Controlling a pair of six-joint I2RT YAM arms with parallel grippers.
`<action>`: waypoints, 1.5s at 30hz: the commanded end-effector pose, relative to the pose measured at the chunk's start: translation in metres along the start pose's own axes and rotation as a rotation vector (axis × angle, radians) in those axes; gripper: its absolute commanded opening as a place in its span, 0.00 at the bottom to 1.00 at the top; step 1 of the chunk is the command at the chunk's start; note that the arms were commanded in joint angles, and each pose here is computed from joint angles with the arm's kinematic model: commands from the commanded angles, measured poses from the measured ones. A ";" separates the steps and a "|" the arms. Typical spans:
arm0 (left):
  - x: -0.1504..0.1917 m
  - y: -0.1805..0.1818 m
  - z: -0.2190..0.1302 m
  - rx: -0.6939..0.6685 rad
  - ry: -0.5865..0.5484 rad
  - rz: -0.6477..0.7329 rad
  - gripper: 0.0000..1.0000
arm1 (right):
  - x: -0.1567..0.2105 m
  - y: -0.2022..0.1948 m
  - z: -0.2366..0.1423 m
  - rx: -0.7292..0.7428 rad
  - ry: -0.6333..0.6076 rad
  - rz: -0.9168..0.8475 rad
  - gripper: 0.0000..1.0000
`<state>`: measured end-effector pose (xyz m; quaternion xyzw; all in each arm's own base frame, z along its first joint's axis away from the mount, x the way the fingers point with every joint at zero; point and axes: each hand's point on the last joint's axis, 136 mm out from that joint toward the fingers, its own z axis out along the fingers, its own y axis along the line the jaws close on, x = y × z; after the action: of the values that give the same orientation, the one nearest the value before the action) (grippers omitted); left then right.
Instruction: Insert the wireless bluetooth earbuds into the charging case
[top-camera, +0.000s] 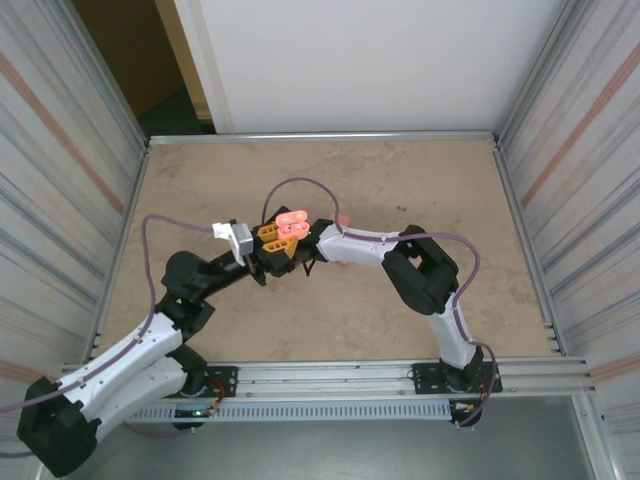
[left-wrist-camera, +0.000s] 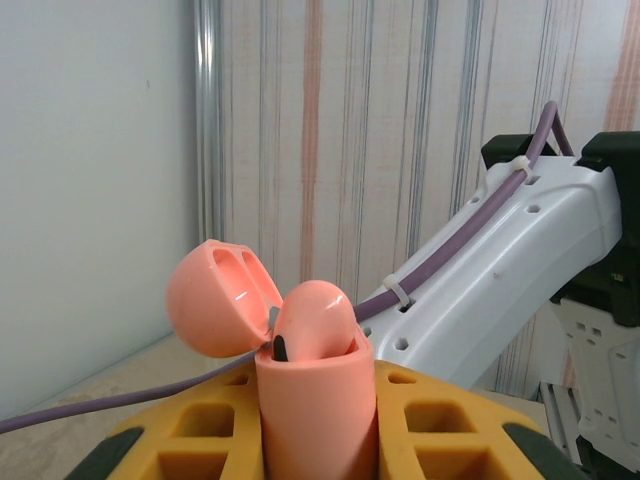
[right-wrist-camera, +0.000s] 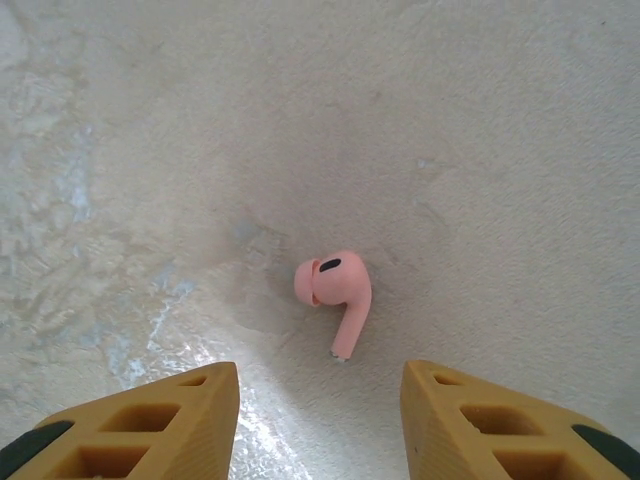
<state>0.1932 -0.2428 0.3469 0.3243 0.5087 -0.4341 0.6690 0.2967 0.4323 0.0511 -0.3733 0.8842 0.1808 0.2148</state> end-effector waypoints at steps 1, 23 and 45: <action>-0.021 -0.008 -0.002 0.019 -0.058 0.024 0.00 | -0.013 0.005 -0.012 -0.032 0.000 -0.040 0.46; -0.029 -0.012 -0.007 0.029 -0.082 0.026 0.00 | -0.020 0.001 0.016 -0.050 0.157 -0.066 0.45; -0.028 -0.010 -0.006 0.022 -0.079 0.030 0.00 | -0.008 0.001 0.030 -0.036 0.265 -0.115 0.45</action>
<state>0.1843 -0.2363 0.3595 0.3224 0.4909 -0.4362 0.6818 0.3103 0.4524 0.0312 -0.4329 0.8837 0.1415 0.1076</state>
